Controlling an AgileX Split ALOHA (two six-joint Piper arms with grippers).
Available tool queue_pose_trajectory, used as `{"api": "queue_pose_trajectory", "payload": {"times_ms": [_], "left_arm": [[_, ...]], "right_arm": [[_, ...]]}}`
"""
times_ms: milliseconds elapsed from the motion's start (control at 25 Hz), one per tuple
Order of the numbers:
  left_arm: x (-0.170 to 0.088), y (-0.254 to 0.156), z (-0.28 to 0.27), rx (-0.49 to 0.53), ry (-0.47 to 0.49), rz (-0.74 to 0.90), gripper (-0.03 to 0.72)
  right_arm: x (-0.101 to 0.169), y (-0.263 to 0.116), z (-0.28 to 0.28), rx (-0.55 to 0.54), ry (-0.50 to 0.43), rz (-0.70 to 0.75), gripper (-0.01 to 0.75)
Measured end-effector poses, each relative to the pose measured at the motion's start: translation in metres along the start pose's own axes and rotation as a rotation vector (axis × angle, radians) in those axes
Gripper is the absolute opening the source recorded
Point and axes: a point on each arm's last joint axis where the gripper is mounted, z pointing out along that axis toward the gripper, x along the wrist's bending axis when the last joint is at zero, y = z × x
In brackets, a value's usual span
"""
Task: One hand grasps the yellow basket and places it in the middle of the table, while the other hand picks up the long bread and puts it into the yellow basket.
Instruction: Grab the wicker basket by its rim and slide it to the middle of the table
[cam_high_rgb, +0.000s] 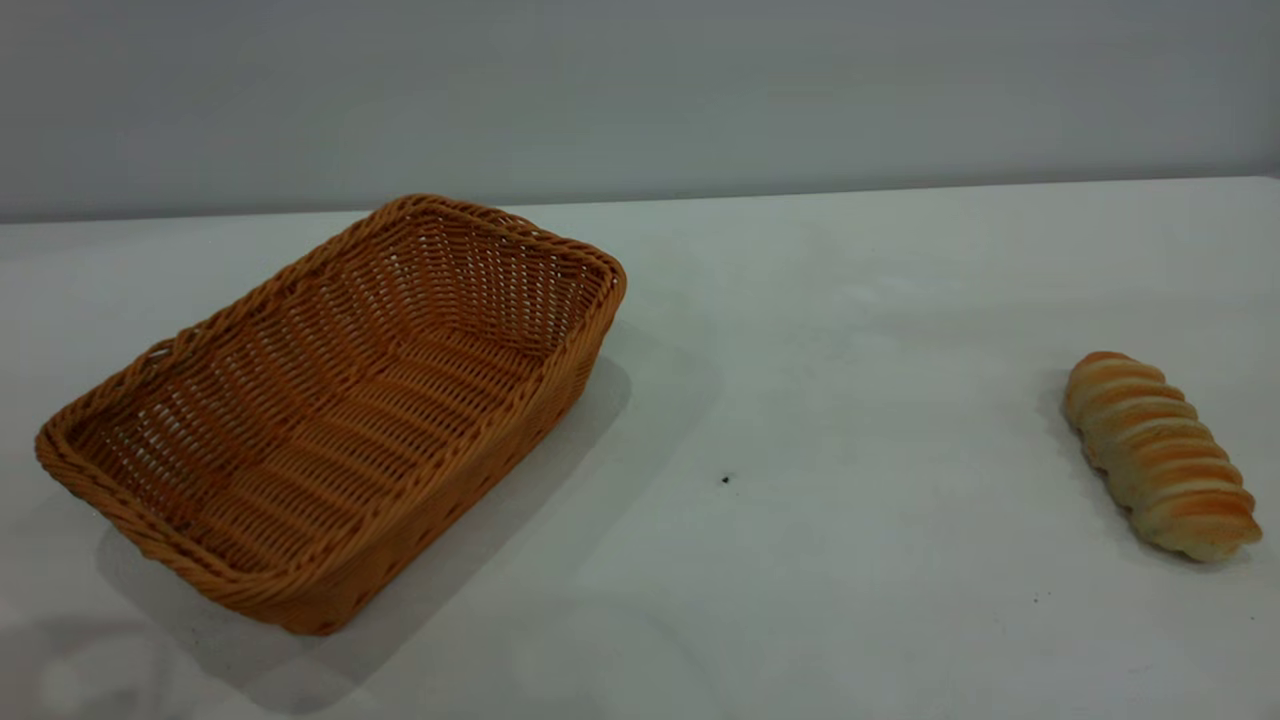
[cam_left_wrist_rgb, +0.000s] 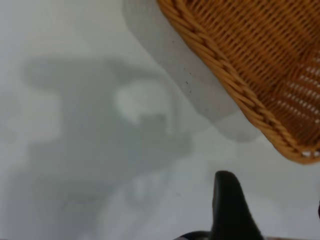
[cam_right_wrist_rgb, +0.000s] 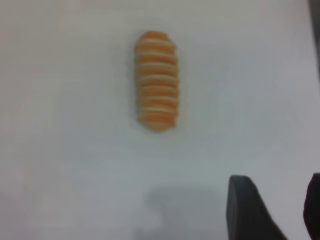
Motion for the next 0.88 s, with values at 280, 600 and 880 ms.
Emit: {"api": "queue_pose_trajectory", "payload": {"times_ms": [280, 600, 880], "left_arm": [[-0.004, 0.022, 0.031, 0.071, 0.024, -0.099, 0.466], [-0.010, 0.047, 0.061, 0.163, 0.058, -0.179, 0.483], [-0.009, 0.053, 0.082, 0.233, 0.086, -0.210, 0.499]], "right_arm": [[0.004, 0.006, 0.010, 0.001, 0.024, 0.008, 0.322], [0.006, 0.009, 0.017, -0.001, 0.037, 0.014, 0.322], [0.007, 0.009, 0.018, 0.002, 0.040, 0.017, 0.322]]}}
